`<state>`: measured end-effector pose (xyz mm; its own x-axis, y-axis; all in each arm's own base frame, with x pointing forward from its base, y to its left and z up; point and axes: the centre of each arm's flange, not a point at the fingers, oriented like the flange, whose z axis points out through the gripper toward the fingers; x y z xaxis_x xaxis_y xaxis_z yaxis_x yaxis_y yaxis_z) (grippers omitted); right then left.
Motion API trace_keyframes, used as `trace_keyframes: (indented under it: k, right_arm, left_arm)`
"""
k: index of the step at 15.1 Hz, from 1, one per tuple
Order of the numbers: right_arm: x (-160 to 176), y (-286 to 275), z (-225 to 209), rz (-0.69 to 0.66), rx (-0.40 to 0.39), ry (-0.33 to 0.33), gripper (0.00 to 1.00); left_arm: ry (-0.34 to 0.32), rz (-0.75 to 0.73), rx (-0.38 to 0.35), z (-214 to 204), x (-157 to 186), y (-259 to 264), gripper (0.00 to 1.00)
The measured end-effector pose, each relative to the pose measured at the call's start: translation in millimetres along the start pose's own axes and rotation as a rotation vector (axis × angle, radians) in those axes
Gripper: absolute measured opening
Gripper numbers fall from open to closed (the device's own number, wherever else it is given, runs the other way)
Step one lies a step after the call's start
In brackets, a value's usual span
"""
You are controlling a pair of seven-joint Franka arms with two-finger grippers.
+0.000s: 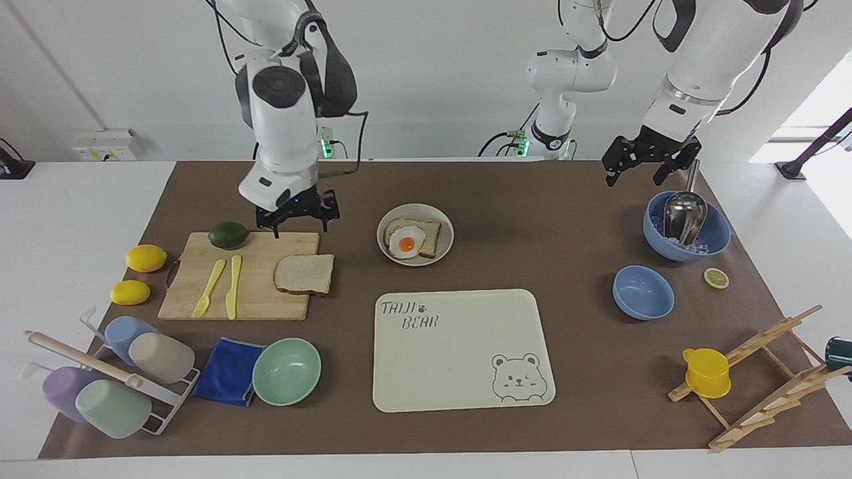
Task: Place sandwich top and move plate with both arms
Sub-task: 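Grasp the bread slice on the cutting board with the right gripper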
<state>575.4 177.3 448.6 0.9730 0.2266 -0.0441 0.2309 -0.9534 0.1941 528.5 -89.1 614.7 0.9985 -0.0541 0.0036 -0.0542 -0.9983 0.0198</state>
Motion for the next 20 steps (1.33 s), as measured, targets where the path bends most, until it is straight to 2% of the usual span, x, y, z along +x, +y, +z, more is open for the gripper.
trace_keyframes:
  k: [5,9,20]
  right_arm:
    - [15.9,-69.1,83.4,0.031,-0.146,-0.062,1.0]
    - [19.1,-75.1,121.5,-0.016,-0.265,-0.079,1.0]
    - [3.9,-70.0,156.6,-0.043,-0.269,-0.096,1.0]
  left_arm:
    - [0.0,0.0,0.0,0.0,0.0,0.0,1.0]
    - [0.0,0.0,0.0,0.0,0.0,0.0,1.0]
    - [0.0,0.0,0.0,0.0,0.0,0.0,1.0]
